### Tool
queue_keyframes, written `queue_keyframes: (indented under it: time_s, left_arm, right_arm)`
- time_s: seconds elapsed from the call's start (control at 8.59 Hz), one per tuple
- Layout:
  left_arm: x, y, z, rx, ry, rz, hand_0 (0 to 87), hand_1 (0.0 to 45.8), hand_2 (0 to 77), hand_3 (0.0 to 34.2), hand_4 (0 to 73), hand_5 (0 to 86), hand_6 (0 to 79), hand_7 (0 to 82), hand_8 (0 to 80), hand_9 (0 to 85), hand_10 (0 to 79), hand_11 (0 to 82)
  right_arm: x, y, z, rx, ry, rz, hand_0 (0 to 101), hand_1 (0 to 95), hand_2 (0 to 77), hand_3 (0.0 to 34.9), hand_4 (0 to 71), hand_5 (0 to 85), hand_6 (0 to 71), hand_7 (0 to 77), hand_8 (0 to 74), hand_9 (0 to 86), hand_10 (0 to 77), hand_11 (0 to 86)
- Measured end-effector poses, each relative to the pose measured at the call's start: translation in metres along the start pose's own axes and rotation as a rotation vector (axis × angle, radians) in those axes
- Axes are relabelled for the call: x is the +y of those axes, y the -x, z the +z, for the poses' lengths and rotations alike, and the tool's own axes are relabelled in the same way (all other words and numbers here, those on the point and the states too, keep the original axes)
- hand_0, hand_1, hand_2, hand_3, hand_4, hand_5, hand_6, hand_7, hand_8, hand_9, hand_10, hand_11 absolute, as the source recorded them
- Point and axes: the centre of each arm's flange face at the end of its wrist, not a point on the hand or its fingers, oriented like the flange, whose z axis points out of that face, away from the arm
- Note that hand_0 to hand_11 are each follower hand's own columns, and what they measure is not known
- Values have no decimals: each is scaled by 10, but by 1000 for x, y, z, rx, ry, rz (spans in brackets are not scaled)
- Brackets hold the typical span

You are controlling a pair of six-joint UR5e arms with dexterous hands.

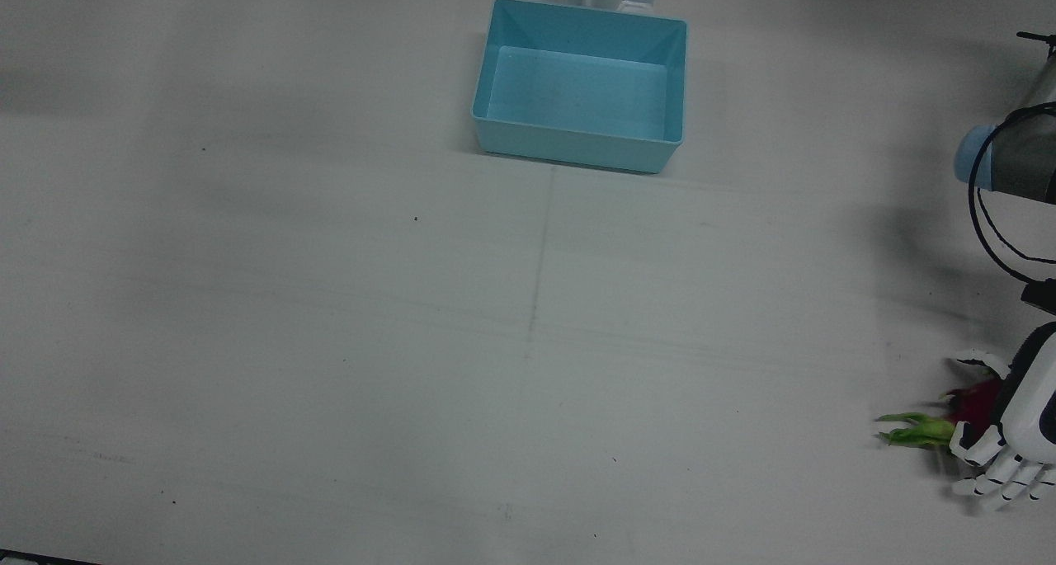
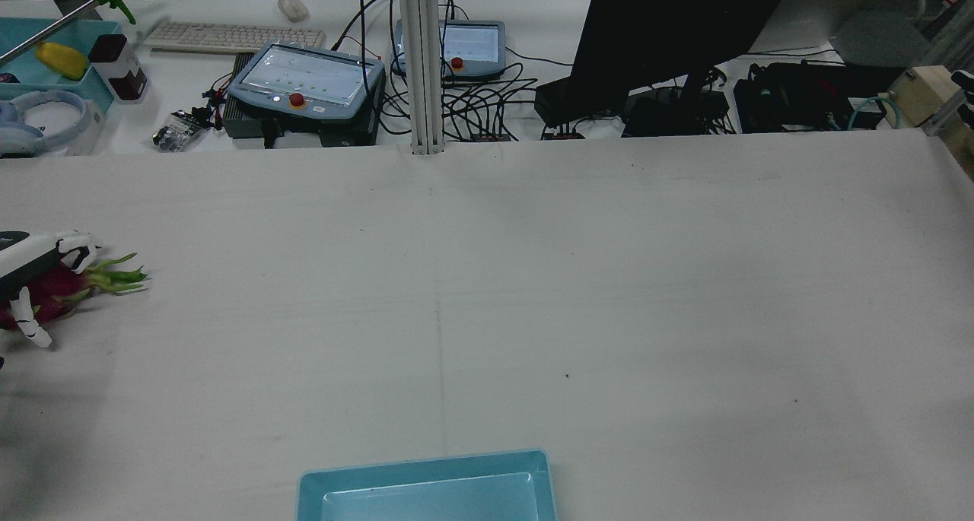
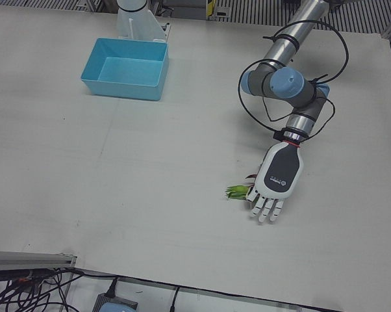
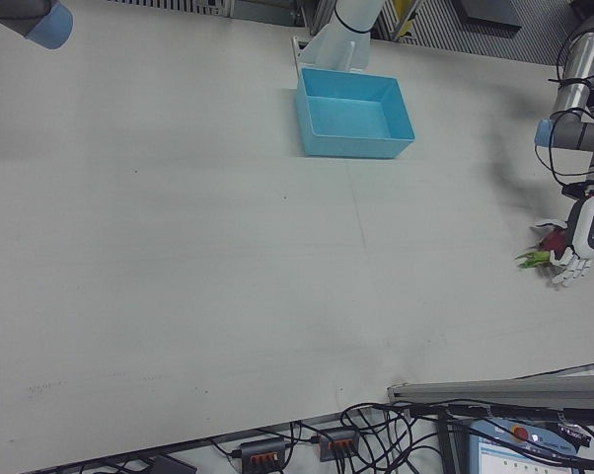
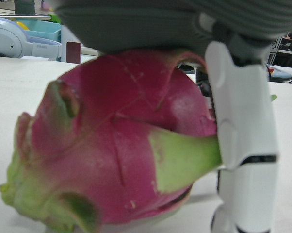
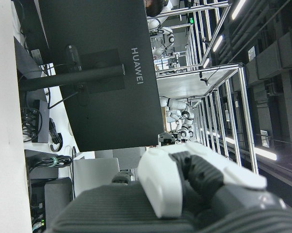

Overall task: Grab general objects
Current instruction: 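Close the left hand fingers around the dragon fruit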

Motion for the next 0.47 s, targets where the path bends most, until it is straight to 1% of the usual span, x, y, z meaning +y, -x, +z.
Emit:
queue_keyframes:
  time_s: [0.12, 0.23, 0.35, 0.47]
  left_arm:
    - [-2, 1, -2, -8, -15, 0, 531, 0, 191, 79, 22, 802, 104, 262, 142, 125, 109, 185]
    - [-5, 1, -4, -16, -34, 0, 529, 0, 191, 93, 5, 796, 114, 393, 229, 191, 169, 278]
    - [-7, 1, -5, -20, -51, 0, 529, 0, 191, 93, 5, 796, 114, 393, 229, 191, 169, 278]
    - [-8, 0, -6, -20, -65, 0, 558, 0, 191, 130, 5, 780, 131, 502, 262, 245, 224, 360]
  right_arm:
    - [0, 0, 0, 0, 0, 0, 0, 949, 774, 0, 0, 0, 0, 0, 0, 5, 0, 0]
    - [0, 0, 0, 0, 0, 0, 0, 949, 774, 0, 0, 0, 0, 0, 0, 5, 0, 0]
    - [0, 0, 0, 0, -1, 0, 0, 949, 774, 0, 0, 0, 0, 0, 0, 5, 0, 0]
    - [0, 0, 0, 0, -1, 0, 0, 949, 774, 0, 0, 0, 0, 0, 0, 5, 0, 0]
